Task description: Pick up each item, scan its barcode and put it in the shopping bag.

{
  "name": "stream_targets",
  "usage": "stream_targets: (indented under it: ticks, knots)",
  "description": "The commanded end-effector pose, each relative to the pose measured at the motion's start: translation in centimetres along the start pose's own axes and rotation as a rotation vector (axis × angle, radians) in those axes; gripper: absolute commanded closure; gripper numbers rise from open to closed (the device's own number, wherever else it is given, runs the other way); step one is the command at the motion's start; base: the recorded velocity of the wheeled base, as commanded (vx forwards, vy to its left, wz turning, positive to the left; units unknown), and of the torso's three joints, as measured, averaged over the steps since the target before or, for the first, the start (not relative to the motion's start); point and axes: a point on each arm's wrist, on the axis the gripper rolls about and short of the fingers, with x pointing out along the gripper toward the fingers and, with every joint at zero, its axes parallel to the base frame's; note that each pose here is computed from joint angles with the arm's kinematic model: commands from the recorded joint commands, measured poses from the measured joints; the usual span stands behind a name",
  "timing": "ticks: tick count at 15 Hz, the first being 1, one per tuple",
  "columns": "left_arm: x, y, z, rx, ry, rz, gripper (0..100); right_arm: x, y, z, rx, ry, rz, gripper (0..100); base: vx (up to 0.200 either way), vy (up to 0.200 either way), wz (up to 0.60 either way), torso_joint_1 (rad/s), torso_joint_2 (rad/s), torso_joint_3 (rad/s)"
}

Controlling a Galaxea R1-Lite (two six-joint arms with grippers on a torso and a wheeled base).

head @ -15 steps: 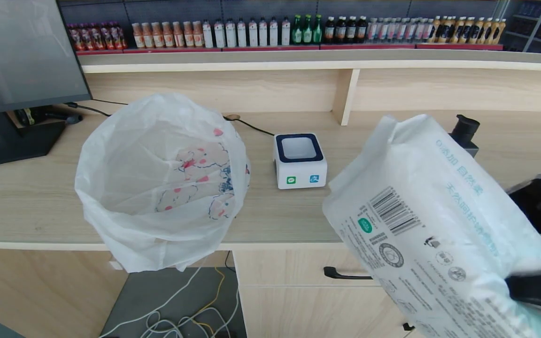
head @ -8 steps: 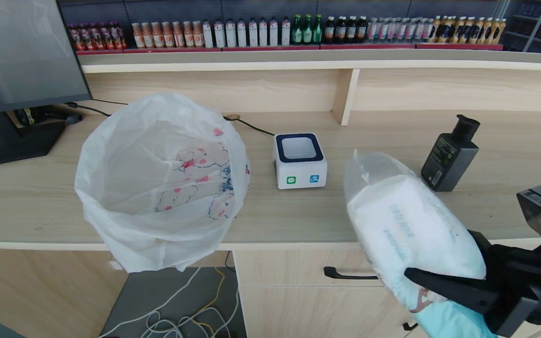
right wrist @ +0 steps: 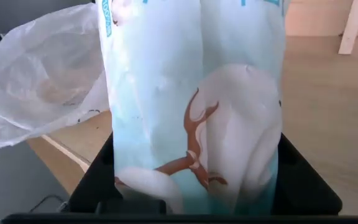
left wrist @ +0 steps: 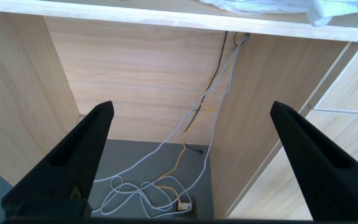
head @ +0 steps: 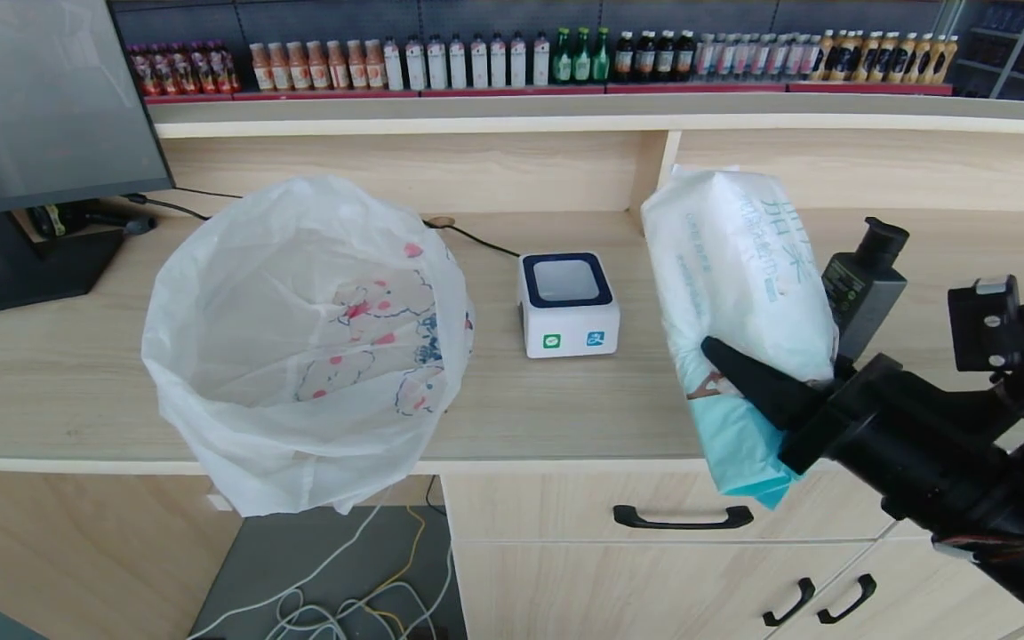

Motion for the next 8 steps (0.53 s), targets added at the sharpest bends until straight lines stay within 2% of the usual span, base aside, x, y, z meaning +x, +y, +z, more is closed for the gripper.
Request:
stream_targets:
  ticks: [1, 4, 6, 8]
  knots:
    - [0.0, 0.0, 0.0, 0.000, 0.000, -0.002, 0, -0.1, 0.5, 0.7, -0.045, -0.030, -0.026, 100, 0.000, 0.000, 0.00, 0.000, 0.00, 0.000]
    - [0.0, 0.0, 0.0, 0.000, 0.000, 0.000, 0, 0.6, -0.2, 1.9, -0.202, -0.088, -0.154, 100, 0.000, 0.000, 0.00, 0.000, 0.00, 0.000]
    - [0.0, 0.0, 0.0, 0.000, 0.000, -0.002, 0, 1.7, 0.0, 3.3, -0.209, -0.155, -0.220, 100, 0.000, 0.000, 0.00, 0.000, 0.00, 0.000]
    - [0.0, 0.0, 0.0, 0.001, 0.000, -0.002, 0, 1.9, 0.0, 3.5, -0.208, -0.166, -0.218, 100, 0.000, 0.000, 0.00, 0.000, 0.00, 0.000]
